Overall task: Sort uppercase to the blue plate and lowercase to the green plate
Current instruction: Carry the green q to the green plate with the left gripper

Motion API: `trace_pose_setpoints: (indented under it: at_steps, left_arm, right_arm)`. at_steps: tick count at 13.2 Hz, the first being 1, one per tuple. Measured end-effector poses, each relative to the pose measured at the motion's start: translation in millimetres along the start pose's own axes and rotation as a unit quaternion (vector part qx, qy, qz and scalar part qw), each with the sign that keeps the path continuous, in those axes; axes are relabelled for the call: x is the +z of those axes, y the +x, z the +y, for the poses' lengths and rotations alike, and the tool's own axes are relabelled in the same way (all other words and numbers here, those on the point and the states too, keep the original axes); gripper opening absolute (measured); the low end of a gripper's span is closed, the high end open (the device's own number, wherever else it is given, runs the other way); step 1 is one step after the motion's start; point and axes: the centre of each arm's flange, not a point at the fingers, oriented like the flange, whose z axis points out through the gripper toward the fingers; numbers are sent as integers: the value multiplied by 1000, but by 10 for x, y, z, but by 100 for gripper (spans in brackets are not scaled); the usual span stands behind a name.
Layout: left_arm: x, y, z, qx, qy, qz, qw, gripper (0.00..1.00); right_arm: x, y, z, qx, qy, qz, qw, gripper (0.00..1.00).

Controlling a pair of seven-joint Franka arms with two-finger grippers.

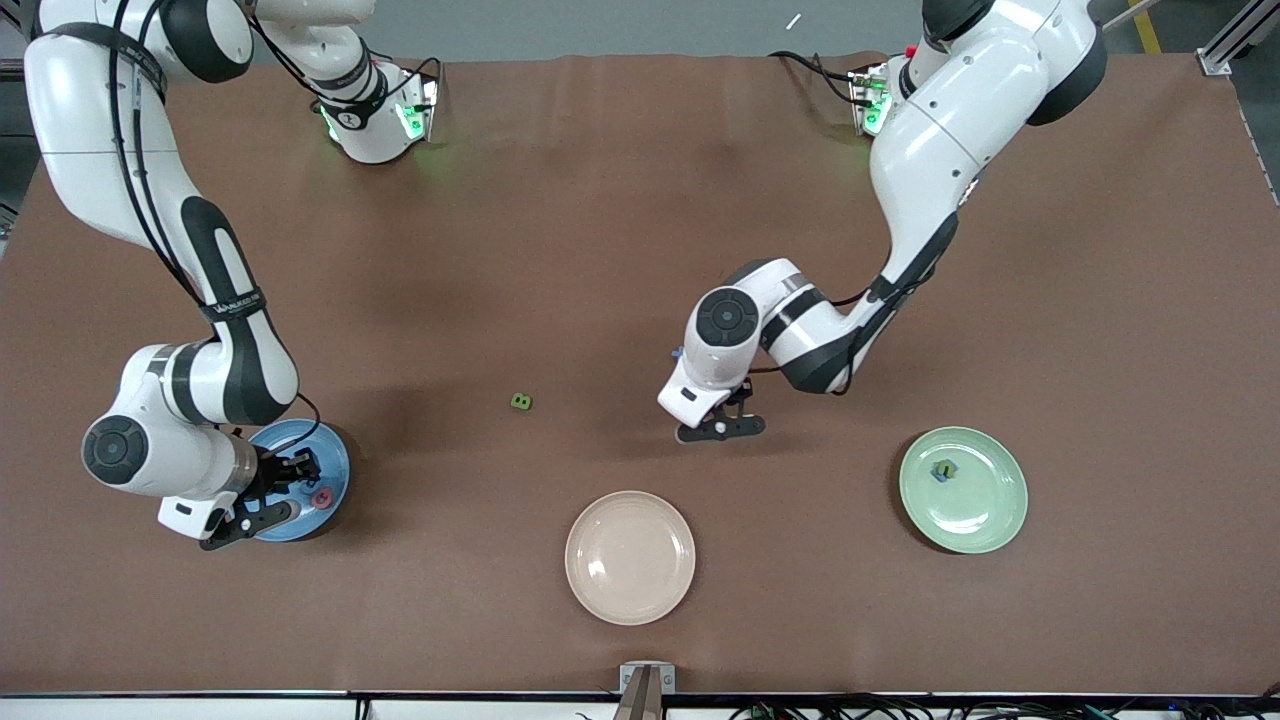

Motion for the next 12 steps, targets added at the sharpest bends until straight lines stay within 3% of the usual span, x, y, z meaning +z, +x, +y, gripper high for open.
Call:
trace_pose_setpoints:
  at_steps: [3, 4, 8, 12]
  left_arm:
    - [-274, 315, -344, 24, 16, 10, 1000, 27]
    - [-351, 437, -515, 31, 25, 10, 999, 27]
    - [-439, 851, -1266, 74, 60, -15, 995, 27]
    - [-516, 1274, -2144, 115, 66, -27, 991, 27]
  right_arm:
    - [-9, 38, -123, -4, 8, -3, 1000, 95]
    - [-54, 72, -255, 5, 16, -12, 1000, 100]
    - [-367, 310, -1175, 88, 23, -33, 995, 100]
    - [-333, 459, -2081, 170, 44, -44, 983, 100]
